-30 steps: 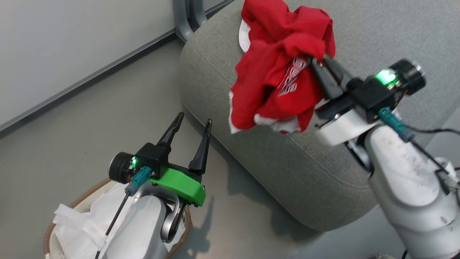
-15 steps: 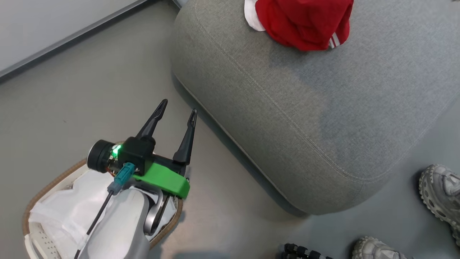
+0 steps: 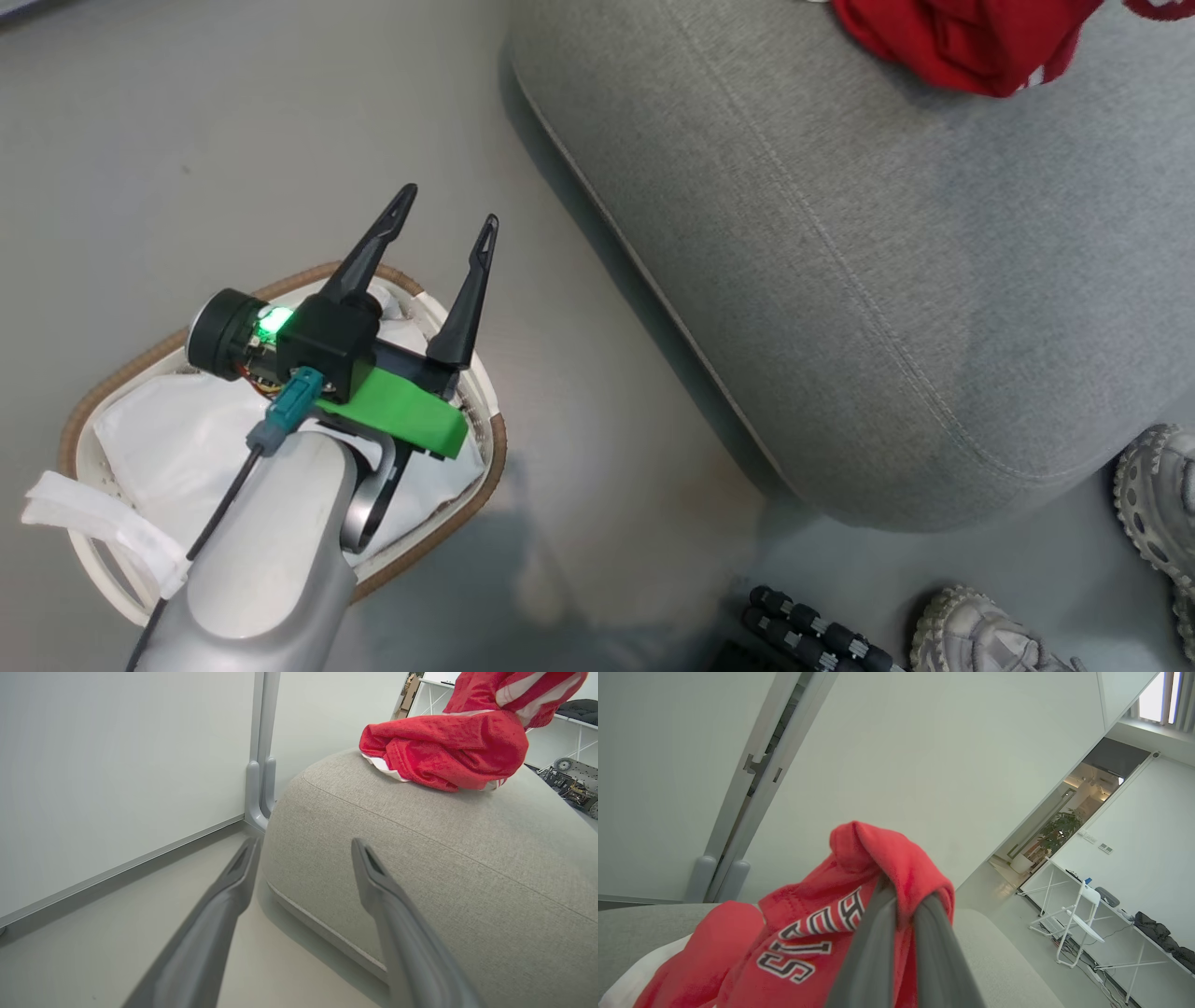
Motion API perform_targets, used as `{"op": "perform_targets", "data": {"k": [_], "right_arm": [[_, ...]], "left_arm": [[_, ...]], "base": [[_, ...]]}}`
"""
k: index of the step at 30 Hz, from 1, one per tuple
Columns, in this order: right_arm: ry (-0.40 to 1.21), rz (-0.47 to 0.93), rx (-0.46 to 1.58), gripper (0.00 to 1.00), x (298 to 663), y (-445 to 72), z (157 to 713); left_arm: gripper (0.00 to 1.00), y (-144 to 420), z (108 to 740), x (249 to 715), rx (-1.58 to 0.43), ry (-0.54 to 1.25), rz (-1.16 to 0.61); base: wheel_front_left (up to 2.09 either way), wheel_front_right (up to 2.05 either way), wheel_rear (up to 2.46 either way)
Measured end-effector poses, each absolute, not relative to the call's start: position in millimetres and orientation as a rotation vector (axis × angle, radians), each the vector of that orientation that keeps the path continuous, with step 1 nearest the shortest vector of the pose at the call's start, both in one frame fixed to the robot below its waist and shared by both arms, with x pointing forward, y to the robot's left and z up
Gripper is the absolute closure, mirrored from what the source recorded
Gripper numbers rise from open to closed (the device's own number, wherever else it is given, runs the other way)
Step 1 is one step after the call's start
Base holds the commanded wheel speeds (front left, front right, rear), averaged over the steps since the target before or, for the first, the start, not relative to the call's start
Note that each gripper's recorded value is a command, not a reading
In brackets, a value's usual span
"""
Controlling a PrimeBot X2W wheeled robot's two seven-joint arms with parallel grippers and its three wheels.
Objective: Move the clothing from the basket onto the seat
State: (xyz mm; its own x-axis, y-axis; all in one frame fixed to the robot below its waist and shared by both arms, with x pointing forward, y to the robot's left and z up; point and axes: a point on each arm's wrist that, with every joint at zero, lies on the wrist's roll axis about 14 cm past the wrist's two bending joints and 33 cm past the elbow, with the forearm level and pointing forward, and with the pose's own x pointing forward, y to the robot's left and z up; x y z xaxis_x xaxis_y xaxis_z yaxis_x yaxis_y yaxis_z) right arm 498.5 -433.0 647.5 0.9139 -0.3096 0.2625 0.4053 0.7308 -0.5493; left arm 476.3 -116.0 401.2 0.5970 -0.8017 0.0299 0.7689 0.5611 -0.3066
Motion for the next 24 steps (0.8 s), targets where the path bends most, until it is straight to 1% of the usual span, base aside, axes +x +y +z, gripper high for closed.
{"op": "perform_targets", "data": {"k": [5, 9, 12, 15, 16, 17, 18, 19, 24], "right_arm": [[-0.005, -0.383, -0.519, 1.00, 515.3, -428.2, 560.3], [0.129, -0.385, -0.437, 1.00, 512.4, -423.4, 491.4], [0.205, -0.399, -0.387, 1.00, 503.0, -421.6, 453.5], [0.235, -0.404, -0.343, 1.00, 497.8, -413.6, 432.7], [0.229, -0.409, -0.336, 0.98, 496.5, -412.9, 433.4], [0.229, -0.407, -0.340, 0.65, 494.1, -412.4, 434.2], [0.231, -0.409, -0.343, 0.53, 490.1, -412.5, 434.5], [0.230, -0.413, -0.342, 0.00, 486.3, -413.0, 435.3], [0.199, -0.424, -0.347, 0.00, 466.7, -412.7, 451.8]], "left_arm": [[0.00, -99.7, 367.9, 486.1, -0.288, 0.169, -0.896], [0.00, -93.5, 345.7, 487.0, -0.296, 0.210, -0.880], [0.00, -90.7, 333.6, 483.3, -0.301, 0.240, -0.874], [0.00, -87.9, 328.7, 481.6, -0.298, 0.254, -0.869], [0.00, -87.8, 329.8, 482.5, -0.297, 0.252, -0.868], [0.00, -88.0, 331.7, 483.6, -0.296, 0.248, -0.867], [0.00, -88.1, 334.1, 484.8, -0.295, 0.243, -0.866], [0.00, -88.8, 336.3, 485.1, -0.294, 0.240, -0.866], [0.00, -92.8, 355.6, 487.0, -0.303, 0.214, -0.861]], "base": [[0.00, 0.00, 0.00], [0.00, 0.00, 0.00], [0.00, 0.00, 0.00], [0.00, 0.00, 0.00], [0.00, 0.00, 0.00], [0.00, 0.00, 0.00], [0.00, 0.00, 0.00], [0.00, 0.00, 0.00], [0.00, 0.00, 0.00]]}}
